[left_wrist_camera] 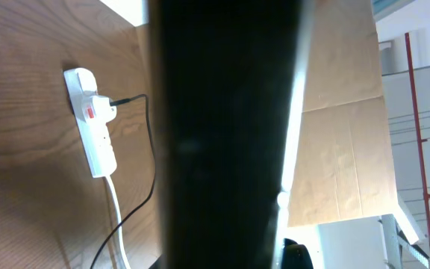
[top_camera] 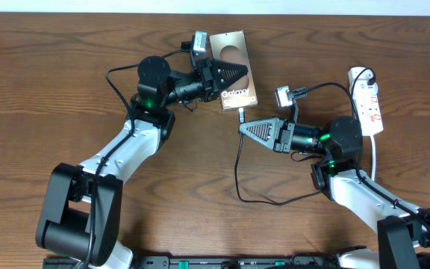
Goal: Plug charger to phone and switch on socket
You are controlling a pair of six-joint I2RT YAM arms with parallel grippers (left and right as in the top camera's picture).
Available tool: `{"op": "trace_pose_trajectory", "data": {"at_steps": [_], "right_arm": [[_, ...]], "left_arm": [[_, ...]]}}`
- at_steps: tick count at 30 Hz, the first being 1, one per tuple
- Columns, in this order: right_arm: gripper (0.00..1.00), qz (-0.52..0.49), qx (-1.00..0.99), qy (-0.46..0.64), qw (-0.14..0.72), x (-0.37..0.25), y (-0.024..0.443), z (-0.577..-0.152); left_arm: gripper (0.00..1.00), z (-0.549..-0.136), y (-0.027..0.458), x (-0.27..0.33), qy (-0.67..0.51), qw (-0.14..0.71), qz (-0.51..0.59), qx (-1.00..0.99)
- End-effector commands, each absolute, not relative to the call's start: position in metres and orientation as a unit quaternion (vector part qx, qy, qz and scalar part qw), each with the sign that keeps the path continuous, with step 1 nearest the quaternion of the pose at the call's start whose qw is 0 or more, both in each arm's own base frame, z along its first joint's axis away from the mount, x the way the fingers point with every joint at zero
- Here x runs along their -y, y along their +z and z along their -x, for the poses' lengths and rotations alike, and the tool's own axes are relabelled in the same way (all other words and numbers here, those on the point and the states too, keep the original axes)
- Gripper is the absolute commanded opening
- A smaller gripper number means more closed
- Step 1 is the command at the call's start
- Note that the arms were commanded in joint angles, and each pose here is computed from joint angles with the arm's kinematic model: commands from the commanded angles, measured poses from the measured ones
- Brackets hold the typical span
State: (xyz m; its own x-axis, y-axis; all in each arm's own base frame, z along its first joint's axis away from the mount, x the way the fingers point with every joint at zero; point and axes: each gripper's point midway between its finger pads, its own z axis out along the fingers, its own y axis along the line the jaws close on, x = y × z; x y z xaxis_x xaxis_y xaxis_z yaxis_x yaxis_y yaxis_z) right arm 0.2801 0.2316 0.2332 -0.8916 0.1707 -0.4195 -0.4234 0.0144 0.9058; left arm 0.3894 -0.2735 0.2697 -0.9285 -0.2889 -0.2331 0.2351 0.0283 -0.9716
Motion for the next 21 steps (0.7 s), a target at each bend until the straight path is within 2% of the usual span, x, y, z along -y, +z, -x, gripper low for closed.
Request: {"op": "trace_pose_trajectory", "data": {"at_steps": [1,21], "right_arm": [[0.01,0.078,-0.679,0.697,0.215,-0.2292,0.2348,-0.2845],[0.01,0.065,-0.685,0.697,0.203,-0.2293,0.2310,-0.2854]], "left_arm": [[0.07,-0.3850,0.2847,0.2740,-0.703,0.197,-0.007,-0.683],[0.07,-0.3857,0.2850,0.2738,-0.703,0.199,-0.006,-0.683]]}}
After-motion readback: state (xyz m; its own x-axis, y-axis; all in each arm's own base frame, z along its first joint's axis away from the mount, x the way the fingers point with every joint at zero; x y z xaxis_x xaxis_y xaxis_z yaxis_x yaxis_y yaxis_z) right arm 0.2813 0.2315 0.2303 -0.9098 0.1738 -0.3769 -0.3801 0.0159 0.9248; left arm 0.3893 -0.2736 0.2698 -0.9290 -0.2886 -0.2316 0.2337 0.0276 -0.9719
